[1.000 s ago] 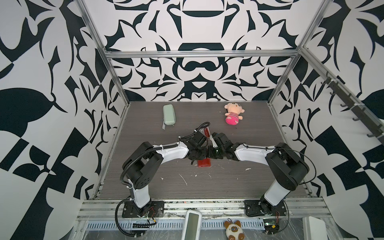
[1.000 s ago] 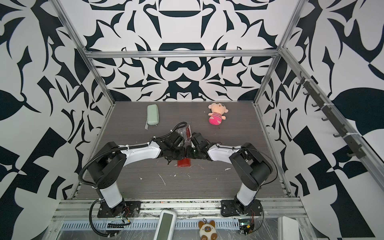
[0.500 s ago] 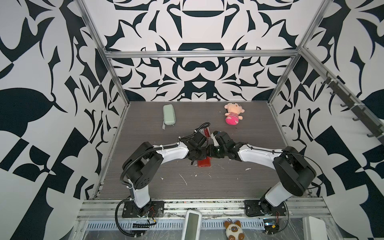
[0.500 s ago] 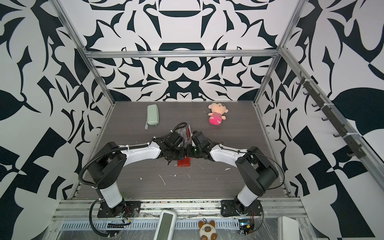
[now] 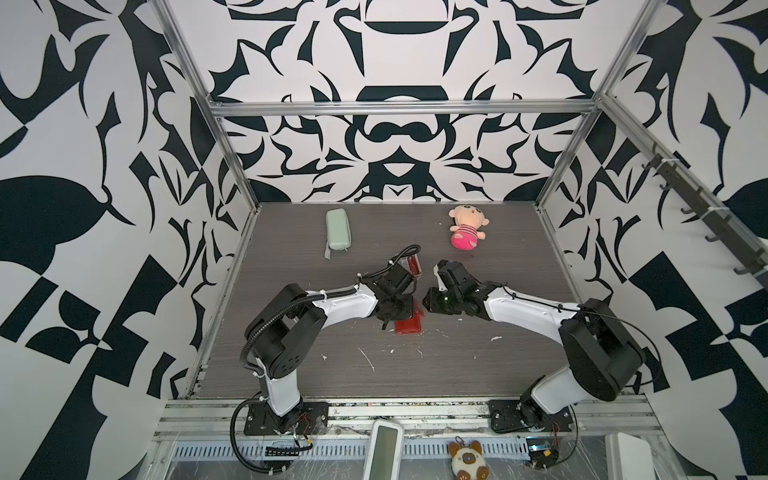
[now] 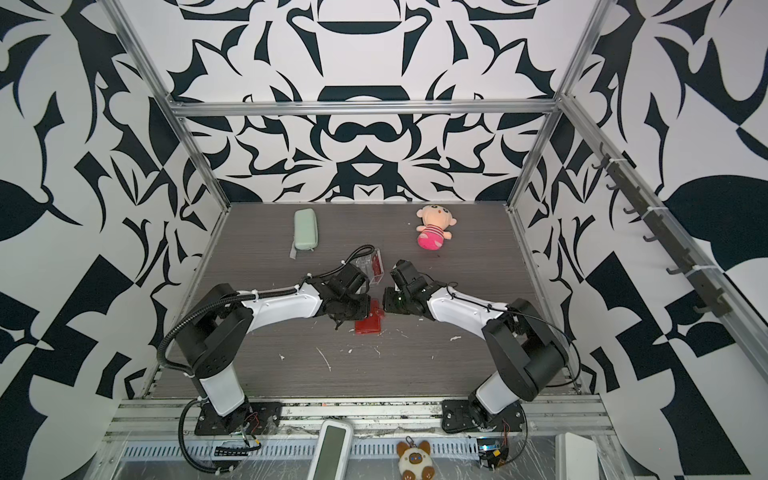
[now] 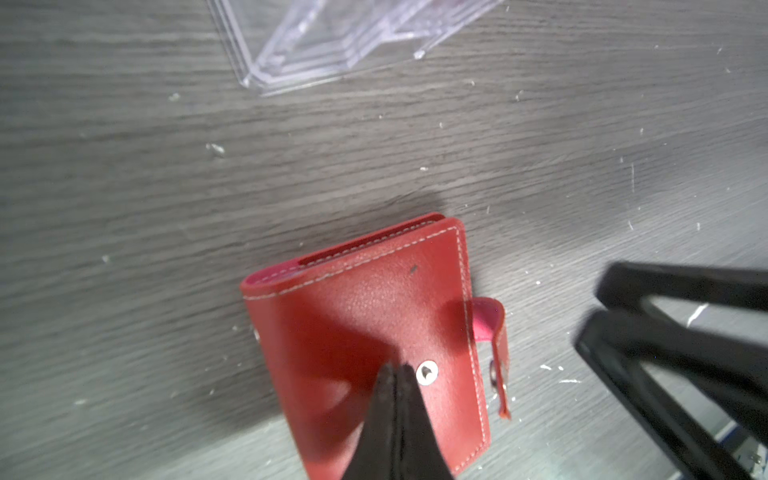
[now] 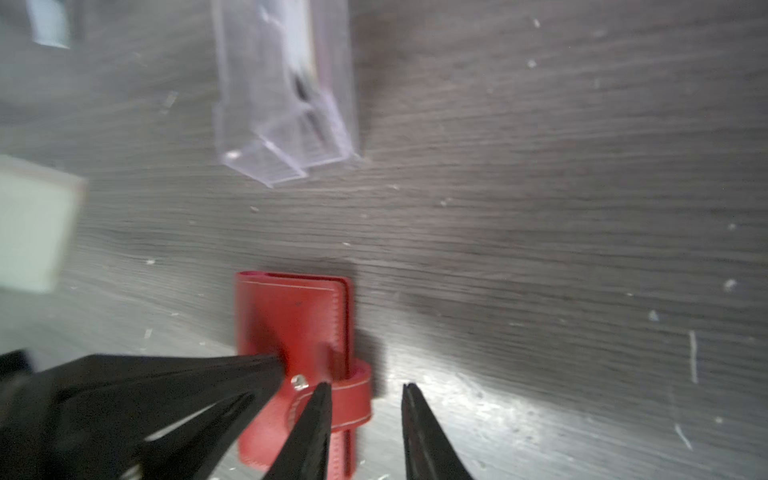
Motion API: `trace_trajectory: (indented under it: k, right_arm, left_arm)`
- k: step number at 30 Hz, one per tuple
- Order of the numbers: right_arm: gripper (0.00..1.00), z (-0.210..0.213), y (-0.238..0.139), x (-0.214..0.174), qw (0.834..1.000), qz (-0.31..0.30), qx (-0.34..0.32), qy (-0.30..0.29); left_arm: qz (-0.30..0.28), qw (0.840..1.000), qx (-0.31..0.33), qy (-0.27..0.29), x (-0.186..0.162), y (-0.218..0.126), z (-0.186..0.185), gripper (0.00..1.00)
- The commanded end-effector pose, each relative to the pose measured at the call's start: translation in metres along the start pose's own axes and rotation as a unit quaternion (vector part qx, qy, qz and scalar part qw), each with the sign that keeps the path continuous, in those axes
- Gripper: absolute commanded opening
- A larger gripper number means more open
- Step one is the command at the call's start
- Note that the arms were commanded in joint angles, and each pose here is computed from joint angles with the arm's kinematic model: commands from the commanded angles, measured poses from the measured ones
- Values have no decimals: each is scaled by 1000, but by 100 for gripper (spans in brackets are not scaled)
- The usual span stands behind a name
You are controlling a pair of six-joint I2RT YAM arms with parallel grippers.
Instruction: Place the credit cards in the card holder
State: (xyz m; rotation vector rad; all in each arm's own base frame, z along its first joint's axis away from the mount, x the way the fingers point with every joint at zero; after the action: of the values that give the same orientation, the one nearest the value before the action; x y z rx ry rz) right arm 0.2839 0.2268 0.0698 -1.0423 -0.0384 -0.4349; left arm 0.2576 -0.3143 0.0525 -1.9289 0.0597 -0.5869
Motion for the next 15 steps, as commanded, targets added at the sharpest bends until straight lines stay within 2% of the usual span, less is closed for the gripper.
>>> trace_trajectory:
  k: [1, 8, 15]
  right_arm:
    - [34, 1, 3, -4, 1000, 13, 2, -14]
    - [35, 11, 13, -10, 998, 42, 33, -18]
    - [34, 8, 21, -16, 997, 62, 29, -19]
  left_arm:
    - [31, 999, 24, -1, -18, 4, 11, 6]
    - [30, 999, 22, 2, -17, 4, 11, 6]
    - [30, 999, 19, 2, -17, 5, 10, 6]
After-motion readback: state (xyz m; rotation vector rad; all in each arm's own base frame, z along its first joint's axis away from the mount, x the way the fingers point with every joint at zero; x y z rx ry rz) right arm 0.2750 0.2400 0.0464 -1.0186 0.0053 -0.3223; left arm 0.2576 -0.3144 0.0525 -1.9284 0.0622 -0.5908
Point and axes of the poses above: each gripper's point midway between its finger pads, its own y axis out along the fingers, its own z axis along the line the jaws close on, x = y × z, the point moved 2 cm from there along -y, back along the fingers, and after that the axes turned 15 degrees about y, right-handed, at the moved point
